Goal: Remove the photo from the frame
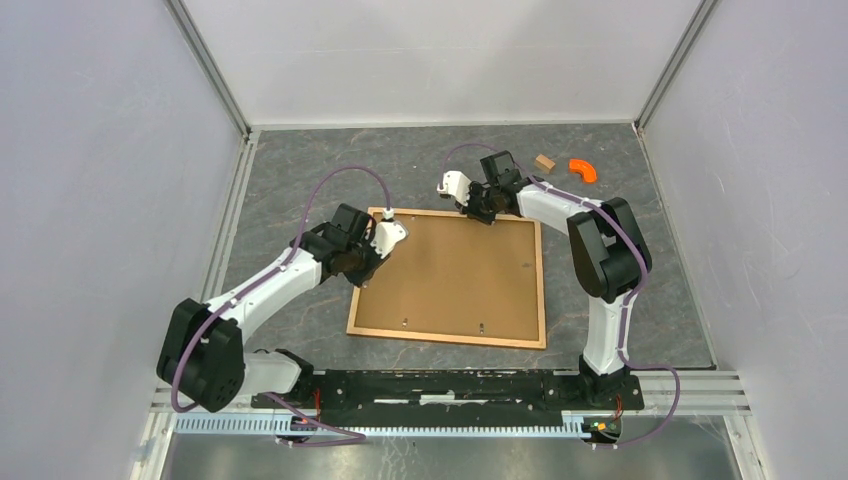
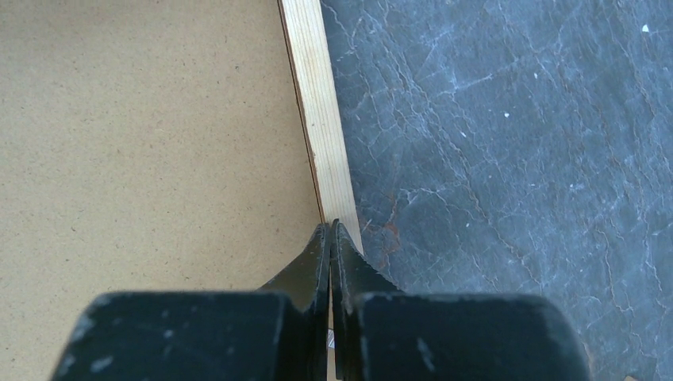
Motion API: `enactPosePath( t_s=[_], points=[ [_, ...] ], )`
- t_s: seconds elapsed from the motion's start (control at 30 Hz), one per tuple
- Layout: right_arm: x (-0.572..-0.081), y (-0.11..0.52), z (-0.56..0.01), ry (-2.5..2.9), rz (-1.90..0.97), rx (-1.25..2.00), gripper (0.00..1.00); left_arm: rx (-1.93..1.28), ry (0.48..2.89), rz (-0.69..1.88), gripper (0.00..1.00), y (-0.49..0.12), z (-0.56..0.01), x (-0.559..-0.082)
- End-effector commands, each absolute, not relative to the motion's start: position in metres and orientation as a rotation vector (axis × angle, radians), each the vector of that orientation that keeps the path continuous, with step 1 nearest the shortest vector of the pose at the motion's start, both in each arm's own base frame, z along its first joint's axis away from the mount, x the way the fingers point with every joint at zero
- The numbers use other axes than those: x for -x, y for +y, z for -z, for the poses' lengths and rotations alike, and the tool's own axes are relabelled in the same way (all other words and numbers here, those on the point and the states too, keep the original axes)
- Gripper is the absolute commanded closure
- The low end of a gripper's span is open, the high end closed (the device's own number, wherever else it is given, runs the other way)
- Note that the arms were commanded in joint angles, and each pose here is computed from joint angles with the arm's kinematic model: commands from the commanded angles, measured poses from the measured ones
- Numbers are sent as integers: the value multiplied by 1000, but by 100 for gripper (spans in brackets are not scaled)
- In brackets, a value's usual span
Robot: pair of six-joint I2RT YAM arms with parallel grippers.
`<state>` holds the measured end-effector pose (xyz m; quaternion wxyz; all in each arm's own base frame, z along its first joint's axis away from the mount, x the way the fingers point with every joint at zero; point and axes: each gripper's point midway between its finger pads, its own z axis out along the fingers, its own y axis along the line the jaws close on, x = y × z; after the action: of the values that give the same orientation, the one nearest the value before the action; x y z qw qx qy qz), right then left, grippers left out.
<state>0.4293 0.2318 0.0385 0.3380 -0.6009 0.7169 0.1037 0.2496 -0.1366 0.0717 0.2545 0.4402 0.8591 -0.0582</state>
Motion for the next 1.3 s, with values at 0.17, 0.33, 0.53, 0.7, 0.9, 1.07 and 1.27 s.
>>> enactPosePath(
  t_s=[0.17,0.33,0.53,0.7,0.9,1.07,1.27],
  points=[
    [-439,222,-28,1914,-238,1545,100,-1148,2338,415,98,-173,-61,-243],
    [-439,222,-27,1918,-237,1546,100,-1162,2335,465,98,-179,-60,-240],
    [-439,222,-24,1924,-242,1549,100,-1148,2327,500,98,-185,-57,-239],
    [-438,223,-24,1924,-250,1551,100,-1120,2302,518,98,-190,-59,-244],
    [-436,224,-23,1923,-262,1557,100,-1088,2258,551,98,-198,-67,-250],
    [-435,224,-22,1924,-273,1559,100,-1071,2239,603,98,-206,-71,-250],
    [-434,224,-20,1932,-278,1562,100,-1053,2211,625,98,-210,-75,-251]
  ],
)
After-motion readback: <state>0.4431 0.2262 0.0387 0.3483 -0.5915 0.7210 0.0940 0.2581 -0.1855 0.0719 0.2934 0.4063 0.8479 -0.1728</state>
